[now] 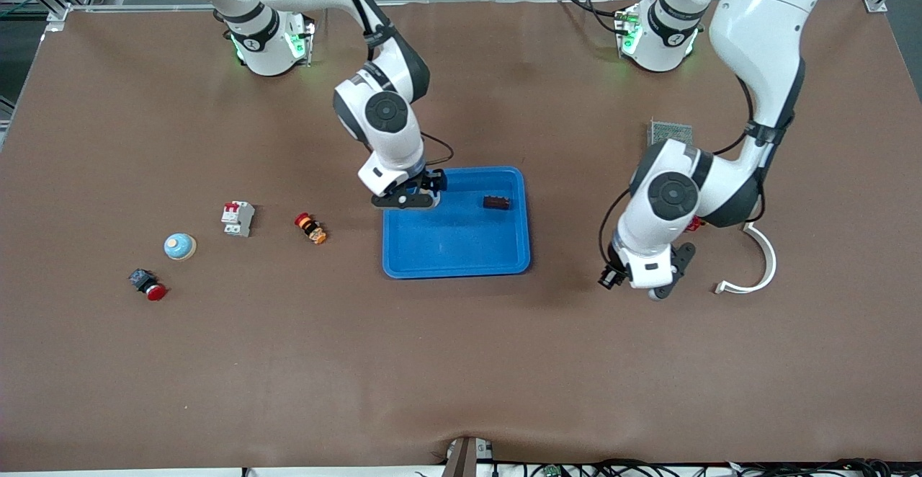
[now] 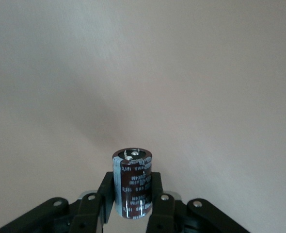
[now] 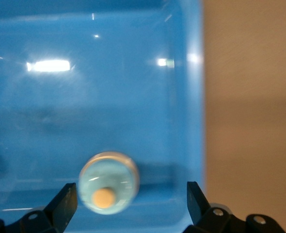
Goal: Place electrolytic capacitor and blue bell in tray
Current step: 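Lower the bell into the tray with the right gripper while the left grasps a capacitor, then carry the capacitor to the tray with the left gripper while the right reaches the bell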
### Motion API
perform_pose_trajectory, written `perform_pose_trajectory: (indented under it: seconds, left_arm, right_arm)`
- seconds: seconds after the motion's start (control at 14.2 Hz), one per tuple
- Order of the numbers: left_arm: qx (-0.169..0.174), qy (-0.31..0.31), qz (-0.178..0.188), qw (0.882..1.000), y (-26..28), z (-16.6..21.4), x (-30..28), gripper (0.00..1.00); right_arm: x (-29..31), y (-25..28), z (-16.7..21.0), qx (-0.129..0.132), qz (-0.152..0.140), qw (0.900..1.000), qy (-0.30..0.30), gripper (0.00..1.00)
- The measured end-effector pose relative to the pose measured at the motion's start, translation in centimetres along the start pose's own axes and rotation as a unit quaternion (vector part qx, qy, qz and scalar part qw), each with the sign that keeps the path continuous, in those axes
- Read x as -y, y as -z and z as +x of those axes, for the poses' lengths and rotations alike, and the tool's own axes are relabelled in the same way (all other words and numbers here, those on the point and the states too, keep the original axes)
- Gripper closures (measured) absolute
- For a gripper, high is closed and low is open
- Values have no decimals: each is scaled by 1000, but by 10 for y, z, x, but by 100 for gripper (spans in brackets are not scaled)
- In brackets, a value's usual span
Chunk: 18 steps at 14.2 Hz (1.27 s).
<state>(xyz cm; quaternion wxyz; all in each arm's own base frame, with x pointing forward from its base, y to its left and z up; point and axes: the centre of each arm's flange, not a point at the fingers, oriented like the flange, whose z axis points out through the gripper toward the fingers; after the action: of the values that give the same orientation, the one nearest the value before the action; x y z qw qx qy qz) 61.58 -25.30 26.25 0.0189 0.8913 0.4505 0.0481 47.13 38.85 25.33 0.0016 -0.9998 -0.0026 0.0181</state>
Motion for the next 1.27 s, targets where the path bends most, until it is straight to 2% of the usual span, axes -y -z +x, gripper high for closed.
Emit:
perform_pose_trajectory:
  seconds: [0.28,0.78,0.99,1.27]
  left_arm:
    - [10,44,-12,999,2,-64,-26,66]
    - [38,146,-15,988,-10,-169,-55,66]
    - [41,180,6,983,-37,-197,-50,66]
    - [40,194,29,980,-66,-209,-42,66]
  right_arm:
    - [-75,55,39,21,-2,999,49,0]
    - [-271,104,104,13,13,983,182,0]
    - [-343,106,114,9,17,975,223,0]
    - [-415,107,115,2,19,963,270,0]
